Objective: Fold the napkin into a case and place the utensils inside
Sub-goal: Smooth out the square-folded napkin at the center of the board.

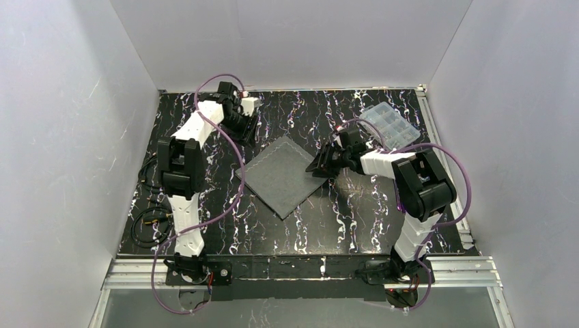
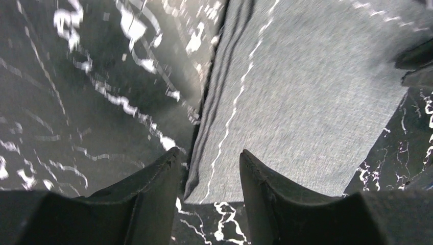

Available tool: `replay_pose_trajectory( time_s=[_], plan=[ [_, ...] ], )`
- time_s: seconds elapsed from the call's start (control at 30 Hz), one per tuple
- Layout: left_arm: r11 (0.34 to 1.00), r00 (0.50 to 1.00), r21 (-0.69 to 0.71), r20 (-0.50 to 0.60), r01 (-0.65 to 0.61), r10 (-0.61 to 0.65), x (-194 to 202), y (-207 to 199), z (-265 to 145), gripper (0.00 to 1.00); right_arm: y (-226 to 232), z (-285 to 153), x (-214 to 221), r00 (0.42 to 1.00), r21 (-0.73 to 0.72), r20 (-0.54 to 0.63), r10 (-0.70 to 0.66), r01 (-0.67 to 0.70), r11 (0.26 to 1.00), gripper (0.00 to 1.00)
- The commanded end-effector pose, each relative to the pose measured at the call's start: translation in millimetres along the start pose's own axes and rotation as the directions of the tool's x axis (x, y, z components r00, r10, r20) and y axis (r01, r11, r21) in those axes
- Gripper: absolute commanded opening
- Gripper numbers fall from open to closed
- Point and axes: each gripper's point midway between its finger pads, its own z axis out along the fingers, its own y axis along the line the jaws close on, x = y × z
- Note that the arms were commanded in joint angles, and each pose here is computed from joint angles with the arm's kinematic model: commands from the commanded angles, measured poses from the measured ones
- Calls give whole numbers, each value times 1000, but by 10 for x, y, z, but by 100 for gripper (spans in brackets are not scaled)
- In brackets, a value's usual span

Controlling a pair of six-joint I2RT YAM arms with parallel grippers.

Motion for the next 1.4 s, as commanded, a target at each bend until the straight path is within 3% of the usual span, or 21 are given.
replay_pose_trajectory(
  time_s=[0.0, 0.23, 0.43, 0.67, 0.97, 1.37],
  plan=[
    [988, 990, 72, 35, -140, 138, -310, -334, -63, 45, 522, -106, -278, 996, -120, 34, -87, 90, 989, 47],
    [979, 984, 114, 58, -171, 166, -631, -426, 208, 51, 709, -209, -341, 995, -160, 49, -89, 96, 982, 46],
    [973, 980, 120, 28, -198, 196, -639, -453, 501, 56, 681, -269, -280, 994, -152, 47, -93, 100, 983, 45],
    [971, 975, 105, 81, -216, 208, -771, -473, 626, 59, 530, -138, -182, 998, -145, 4, -60, 60, 988, 44],
    [968, 978, 144, 55, -206, 199, -716, -569, 806, 46, 330, 16, -59, 999, -129, -33, -20, 16, 992, 43],
    [964, 972, 125, 43, -235, 231, -706, -547, 932, 41, 274, 49, 10, 999, -128, -49, -12, 6, 992, 42]
  ],
)
